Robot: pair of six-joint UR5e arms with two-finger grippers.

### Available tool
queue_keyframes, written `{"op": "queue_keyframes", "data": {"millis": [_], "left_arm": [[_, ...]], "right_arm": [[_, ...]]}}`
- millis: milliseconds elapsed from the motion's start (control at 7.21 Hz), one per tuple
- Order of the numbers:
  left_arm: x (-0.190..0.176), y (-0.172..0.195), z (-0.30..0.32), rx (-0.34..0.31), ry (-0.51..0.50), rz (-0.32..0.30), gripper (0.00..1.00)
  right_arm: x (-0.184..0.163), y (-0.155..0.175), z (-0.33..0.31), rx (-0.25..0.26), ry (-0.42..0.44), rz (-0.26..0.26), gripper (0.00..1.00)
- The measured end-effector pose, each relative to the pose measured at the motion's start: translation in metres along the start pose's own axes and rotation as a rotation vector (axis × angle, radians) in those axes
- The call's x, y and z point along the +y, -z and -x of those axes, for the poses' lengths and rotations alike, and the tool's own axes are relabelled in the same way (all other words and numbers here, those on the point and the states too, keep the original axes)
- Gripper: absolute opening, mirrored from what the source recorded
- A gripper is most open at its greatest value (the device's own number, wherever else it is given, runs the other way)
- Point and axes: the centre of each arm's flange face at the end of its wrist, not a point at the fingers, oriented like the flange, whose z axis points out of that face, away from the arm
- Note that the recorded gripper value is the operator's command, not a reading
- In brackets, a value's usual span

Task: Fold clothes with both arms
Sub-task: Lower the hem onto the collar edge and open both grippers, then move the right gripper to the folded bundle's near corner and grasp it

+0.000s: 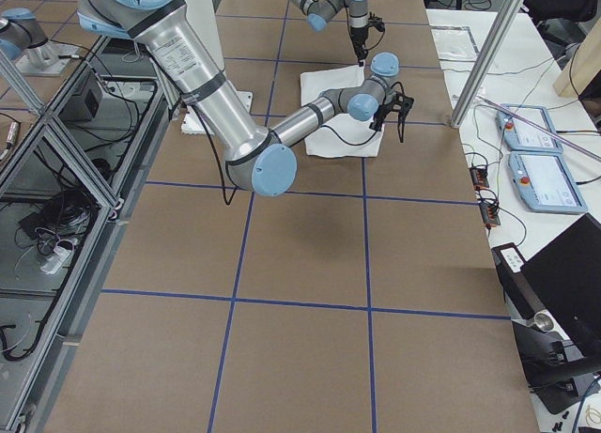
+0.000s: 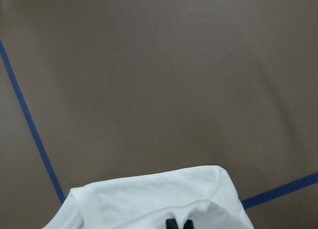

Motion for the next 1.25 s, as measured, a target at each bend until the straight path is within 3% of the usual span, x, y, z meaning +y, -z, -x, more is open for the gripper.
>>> {"op": "queue_keyframes", "data": {"millis": [139, 277, 832, 1248], "left_arm": [[0.000, 0.000, 0.000, -0.001, 0.001, -0.001, 0.95], [-0.001, -0.002, 0.001, -0.005, 0.002, -0.002, 0.99], [-0.004, -0.008, 0.002, -0.021, 0.005, -0.007, 0.99], [-0.004, -0.005, 0.001, -0.016, 0.008, -0.010, 0.99]], "right_arm": [[0.003, -0.001, 0.001, -0.003, 0.009, 0.002, 1.00], [0.004, -0.003, 0.000, -0.003, 0.018, 0.000, 1.00], [0.006, 0.007, -0.025, -0.017, 0.070, -0.013, 1.00], [0.062, 0.010, -0.085, -0.006, 0.105, 0.005, 1.00]]}}
